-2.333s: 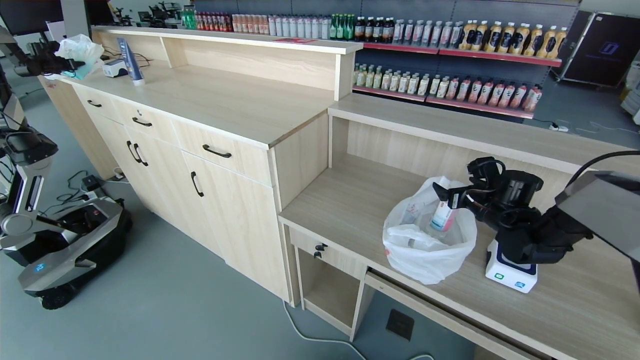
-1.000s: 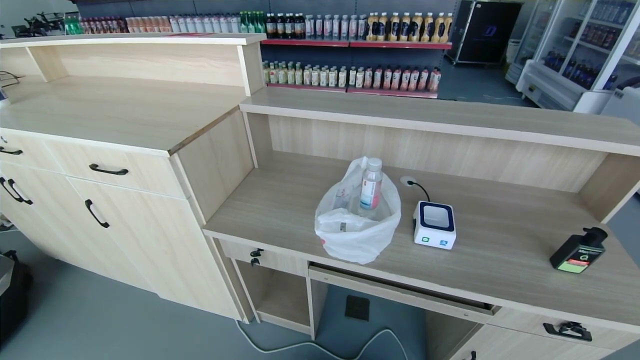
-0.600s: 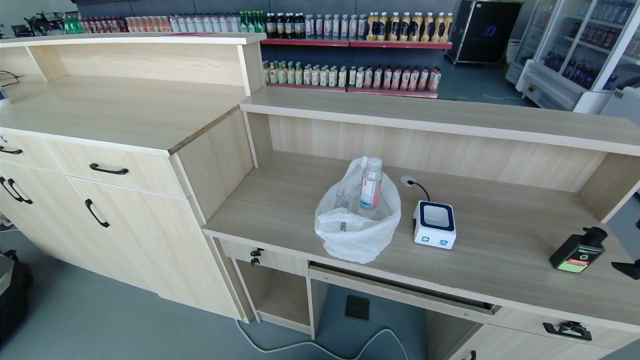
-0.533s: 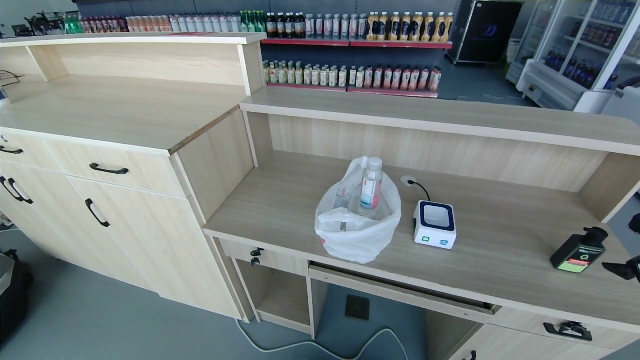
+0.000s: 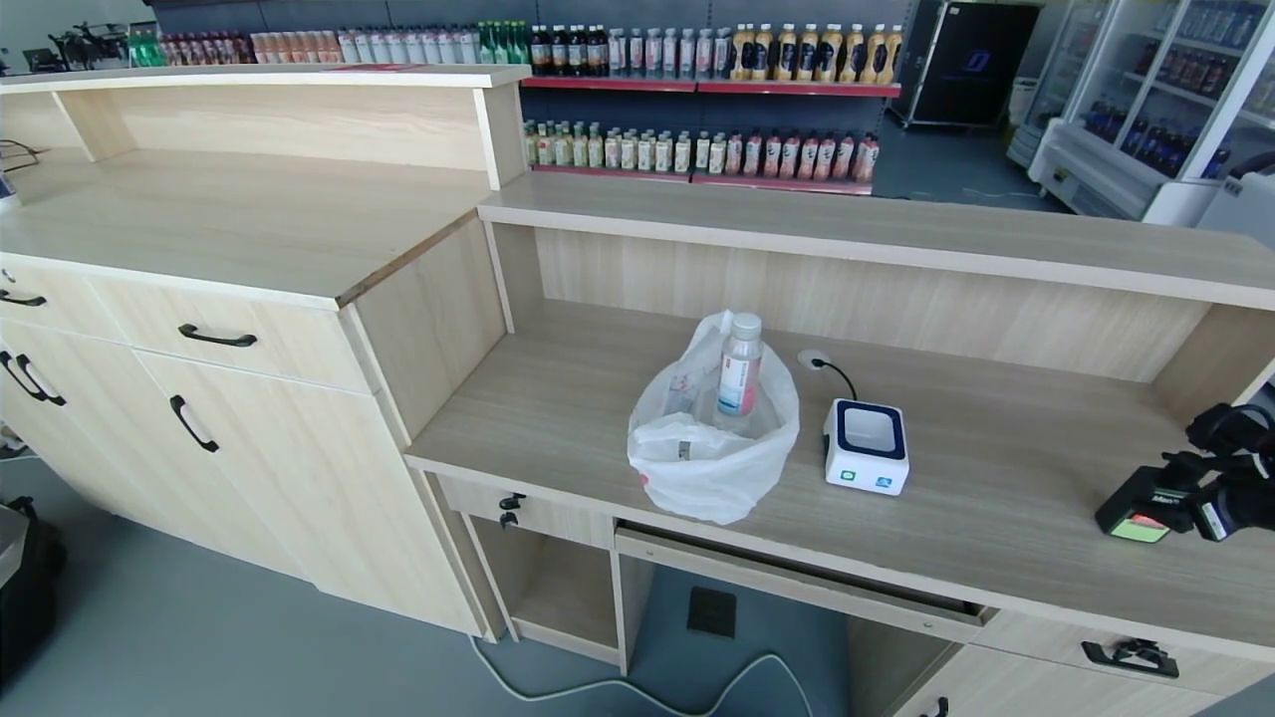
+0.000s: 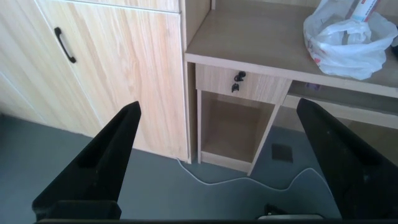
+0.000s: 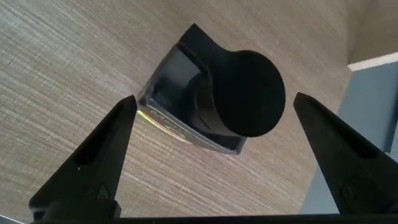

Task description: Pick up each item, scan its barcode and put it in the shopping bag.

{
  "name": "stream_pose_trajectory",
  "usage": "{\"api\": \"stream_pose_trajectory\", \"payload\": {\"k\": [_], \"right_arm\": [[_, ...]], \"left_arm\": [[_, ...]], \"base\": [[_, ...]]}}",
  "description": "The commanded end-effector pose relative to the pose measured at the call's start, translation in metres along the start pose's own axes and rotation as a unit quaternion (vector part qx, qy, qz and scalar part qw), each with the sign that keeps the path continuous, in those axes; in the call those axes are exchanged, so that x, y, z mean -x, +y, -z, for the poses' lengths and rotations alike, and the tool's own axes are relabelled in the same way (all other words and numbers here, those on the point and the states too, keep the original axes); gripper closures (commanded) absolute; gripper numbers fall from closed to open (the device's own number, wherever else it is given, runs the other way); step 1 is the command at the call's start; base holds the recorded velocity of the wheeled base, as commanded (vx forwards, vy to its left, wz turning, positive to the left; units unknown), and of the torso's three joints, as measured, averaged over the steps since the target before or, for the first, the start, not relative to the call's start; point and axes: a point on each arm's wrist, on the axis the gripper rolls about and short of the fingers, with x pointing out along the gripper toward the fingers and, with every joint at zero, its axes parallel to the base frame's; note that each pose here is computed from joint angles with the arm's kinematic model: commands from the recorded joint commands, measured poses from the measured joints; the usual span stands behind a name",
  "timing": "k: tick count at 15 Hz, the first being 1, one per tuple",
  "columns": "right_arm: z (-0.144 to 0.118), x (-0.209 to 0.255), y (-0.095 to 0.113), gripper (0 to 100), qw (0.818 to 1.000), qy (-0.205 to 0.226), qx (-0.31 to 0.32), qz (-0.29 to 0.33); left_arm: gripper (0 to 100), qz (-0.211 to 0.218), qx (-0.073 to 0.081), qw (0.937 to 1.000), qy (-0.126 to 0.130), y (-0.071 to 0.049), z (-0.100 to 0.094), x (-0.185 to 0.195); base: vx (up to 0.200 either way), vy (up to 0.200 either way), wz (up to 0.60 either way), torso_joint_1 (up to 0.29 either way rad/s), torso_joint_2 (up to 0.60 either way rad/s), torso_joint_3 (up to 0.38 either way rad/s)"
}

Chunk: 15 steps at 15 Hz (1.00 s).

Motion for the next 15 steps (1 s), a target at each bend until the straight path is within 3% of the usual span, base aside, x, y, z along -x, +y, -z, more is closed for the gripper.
{"api": "stream_pose_trajectory", "payload": {"k": [1, 5, 6, 12, 15], "right_arm": [[0.001, -0.020, 0.006, 0, 1.000, -0.004, 0.009, -0.015], [-0.005, -0.037, 0.021, 0, 0.999, -0.010, 0.030, -0.039], [-0.007, -0.039, 0.023, 100, 0.999, -0.012, 0.032, -0.042], [-0.025, -0.050, 0.037, 100, 0.997, -0.027, 0.047, -0.059], [-0.043, -0.037, 0.030, 100, 0.996, -0.048, 0.073, -0.036]], "left_arm": [[0, 0.001, 0.000, 1.0000, 0.000, 0.000, 0.000, 0.000], [0, 0.001, -0.001, 1.0000, 0.001, 0.000, 0.000, 0.000], [0, 0.000, 0.000, 1.0000, 0.000, 0.000, 0.000, 0.000], [0, 0.000, 0.000, 1.0000, 0.000, 0.000, 0.000, 0.000], [0, 0.000, 0.000, 1.0000, 0.000, 0.000, 0.000, 0.000]], "base": [[0.000, 0.000, 0.00, 0.000, 0.00, 0.000], [0.000, 0.000, 0.00, 0.000, 0.00, 0.000], [0.000, 0.000, 0.00, 0.000, 0.00, 0.000], [0.000, 0.000, 0.00, 0.000, 0.00, 0.000], [0.000, 0.000, 0.00, 0.000, 0.00, 0.000]]}}
